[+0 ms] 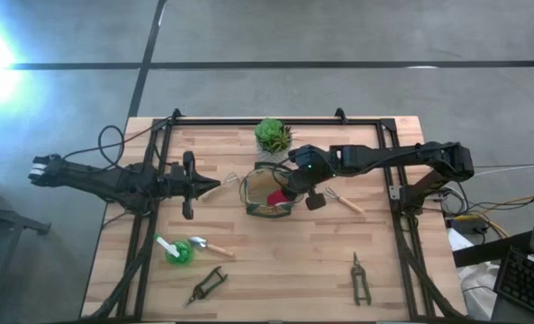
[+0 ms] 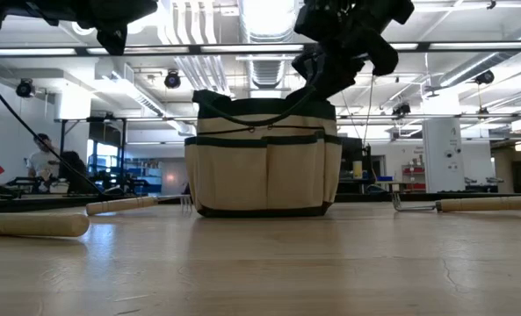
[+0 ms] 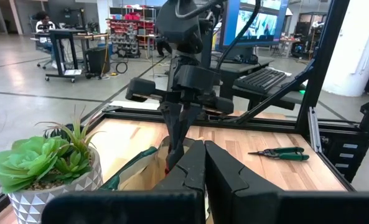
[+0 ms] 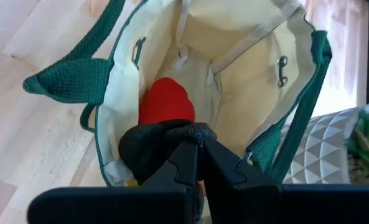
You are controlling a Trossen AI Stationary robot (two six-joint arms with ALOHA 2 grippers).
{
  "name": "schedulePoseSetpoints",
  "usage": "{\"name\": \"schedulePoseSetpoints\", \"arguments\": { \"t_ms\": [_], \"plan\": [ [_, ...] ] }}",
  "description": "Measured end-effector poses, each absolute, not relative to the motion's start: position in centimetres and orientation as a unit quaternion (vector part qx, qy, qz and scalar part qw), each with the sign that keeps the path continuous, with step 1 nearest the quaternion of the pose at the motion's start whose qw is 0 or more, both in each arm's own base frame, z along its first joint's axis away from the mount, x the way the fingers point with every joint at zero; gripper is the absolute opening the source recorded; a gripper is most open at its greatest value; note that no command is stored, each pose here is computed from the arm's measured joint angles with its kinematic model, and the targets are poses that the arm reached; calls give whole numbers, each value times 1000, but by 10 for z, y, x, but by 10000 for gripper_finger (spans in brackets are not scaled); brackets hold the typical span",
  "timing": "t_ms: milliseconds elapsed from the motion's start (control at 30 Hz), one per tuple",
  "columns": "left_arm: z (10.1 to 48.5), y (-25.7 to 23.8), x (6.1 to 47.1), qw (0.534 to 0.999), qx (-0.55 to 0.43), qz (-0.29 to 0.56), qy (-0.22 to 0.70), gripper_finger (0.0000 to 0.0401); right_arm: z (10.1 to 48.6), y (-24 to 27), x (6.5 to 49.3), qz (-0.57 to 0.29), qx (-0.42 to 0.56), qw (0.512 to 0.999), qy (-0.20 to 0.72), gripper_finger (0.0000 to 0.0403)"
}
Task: Pick & Place Garden tools in Gardening bag
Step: Put the red gloves into the gardening bag
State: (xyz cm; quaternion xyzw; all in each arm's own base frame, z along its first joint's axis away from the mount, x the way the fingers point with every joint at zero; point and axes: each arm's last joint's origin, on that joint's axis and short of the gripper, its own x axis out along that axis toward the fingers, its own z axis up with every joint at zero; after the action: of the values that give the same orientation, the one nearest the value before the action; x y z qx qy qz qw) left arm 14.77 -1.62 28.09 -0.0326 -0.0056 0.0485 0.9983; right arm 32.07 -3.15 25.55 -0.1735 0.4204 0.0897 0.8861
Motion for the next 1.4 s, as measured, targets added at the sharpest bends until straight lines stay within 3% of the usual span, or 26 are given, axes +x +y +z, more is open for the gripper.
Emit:
{"name": "schedulePoseSetpoints", "arguments": {
  "t_ms": [767,1067,1400],
  "plan": [
    [281,-16,148,998,-33,48,-6,5,242,-31,317,91,-178,881,428,8],
    [281,-16,148,998,-33,48,-5,5,245,-33,316,54,-178,874,450,10],
    [281,-16,148,998,-33,48,-5,5,245,-33,316,49,-166,876,450,83]
  ]
}}
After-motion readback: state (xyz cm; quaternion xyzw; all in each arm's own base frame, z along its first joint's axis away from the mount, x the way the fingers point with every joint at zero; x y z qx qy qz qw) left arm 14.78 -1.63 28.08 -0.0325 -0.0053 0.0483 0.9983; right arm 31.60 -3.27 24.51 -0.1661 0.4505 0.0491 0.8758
